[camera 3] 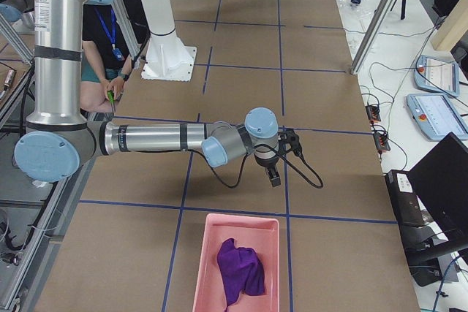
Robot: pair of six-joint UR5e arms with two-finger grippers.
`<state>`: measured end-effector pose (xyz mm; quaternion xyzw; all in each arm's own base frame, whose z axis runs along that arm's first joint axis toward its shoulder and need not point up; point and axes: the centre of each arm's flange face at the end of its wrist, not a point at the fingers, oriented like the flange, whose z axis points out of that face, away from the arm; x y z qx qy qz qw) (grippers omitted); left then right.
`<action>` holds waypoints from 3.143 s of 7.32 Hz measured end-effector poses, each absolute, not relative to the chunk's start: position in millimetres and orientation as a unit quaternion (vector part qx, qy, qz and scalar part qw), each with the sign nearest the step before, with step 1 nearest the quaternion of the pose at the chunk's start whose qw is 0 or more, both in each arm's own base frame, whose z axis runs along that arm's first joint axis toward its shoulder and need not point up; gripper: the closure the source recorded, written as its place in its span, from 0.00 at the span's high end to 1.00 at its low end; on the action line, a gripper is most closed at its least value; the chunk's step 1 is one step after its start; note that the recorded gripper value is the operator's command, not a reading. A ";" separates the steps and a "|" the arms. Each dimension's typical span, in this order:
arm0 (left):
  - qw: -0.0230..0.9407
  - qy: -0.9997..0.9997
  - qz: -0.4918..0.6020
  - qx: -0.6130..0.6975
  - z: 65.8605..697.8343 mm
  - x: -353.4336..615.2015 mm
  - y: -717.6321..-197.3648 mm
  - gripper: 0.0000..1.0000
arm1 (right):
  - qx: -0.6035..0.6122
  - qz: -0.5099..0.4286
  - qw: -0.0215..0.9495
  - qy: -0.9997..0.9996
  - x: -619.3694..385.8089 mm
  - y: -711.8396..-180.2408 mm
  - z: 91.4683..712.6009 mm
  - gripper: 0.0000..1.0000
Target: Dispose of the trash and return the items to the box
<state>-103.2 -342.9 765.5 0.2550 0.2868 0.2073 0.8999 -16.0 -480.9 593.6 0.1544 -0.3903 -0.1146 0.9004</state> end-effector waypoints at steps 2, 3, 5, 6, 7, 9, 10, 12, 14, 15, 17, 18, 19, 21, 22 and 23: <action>0.887 0.311 0.234 0.250 767.4 -79.8 -343.1 0.53 | 0.154 -0.114 0.900 -0.390 -16.0 -481.0 593.8 1.00; 0.882 0.319 0.244 0.249 767.8 -71.8 -341.8 0.80 | 0.154 -0.114 0.901 -0.390 -16.0 -480.9 594.0 1.00; 0.873 0.321 0.262 0.256 765.6 -61.2 -341.2 1.00 | 0.154 -0.114 0.901 -0.390 -16.0 -480.8 594.2 1.00; 0.871 0.320 0.265 0.263 763.1 -59.4 -342.2 1.00 | 0.154 -0.114 0.901 -0.390 -16.0 -480.8 594.5 1.00; 0.869 0.319 0.267 0.269 758.4 -58.7 -345.6 1.00 | 0.153 -0.114 0.901 -0.390 -15.9 -480.6 594.7 1.00; 0.871 0.320 0.251 0.275 726.5 -57.9 -371.0 1.00 | 0.155 -0.112 0.901 -0.389 -16.1 -482.9 591.8 1.00; 0.880 0.327 0.228 0.258 697.6 -57.7 -392.0 1.00 | 0.155 -0.109 0.902 -0.387 -15.9 -485.0 590.3 1.00; 0.897 0.343 0.188 0.206 627.7 -61.1 -438.0 1.00 | 0.155 -0.103 0.903 -0.388 -14.4 -487.0 586.9 1.00; 0.908 0.349 0.164 0.166 605.8 -66.2 -454.5 1.00 | 0.141 -0.098 0.907 -0.385 -10.5 -477.3 599.0 1.00; 0.913 0.355 0.151 0.134 618.4 -66.6 -451.9 1.00 | 0.104 -0.085 0.910 -0.392 -9.0 -469.6 611.1 1.00; 0.918 0.369 0.122 0.078 642.9 -70.9 -426.9 1.00 | 0.013 -0.023 0.909 -0.416 10.4 -472.3 605.6 1.00; 0.915 0.380 0.114 0.070 647.7 -72.4 -415.0 1.00 | 0.005 -0.009 0.915 -0.403 22.5 -472.9 594.6 1.00; 0.910 0.397 0.105 0.064 650.7 -71.8 -409.1 1.00 | 0.008 -0.007 0.925 -0.379 30.0 -471.9 588.8 1.00; 0.899 0.424 0.091 0.057 654.4 -68.9 -403.2 1.00 | 0.010 -0.009 0.934 -0.358 34.3 -469.9 588.2 1.00; 0.899 0.425 0.090 0.060 649.4 -68.9 -406.0 1.00 | 0.009 -0.008 0.934 -0.356 34.8 -467.6 591.1 1.00; 0.899 0.425 0.088 0.062 645.3 -69.0 -410.9 1.00 | 0.008 -0.008 0.934 -0.357 34.8 -466.3 593.0 1.00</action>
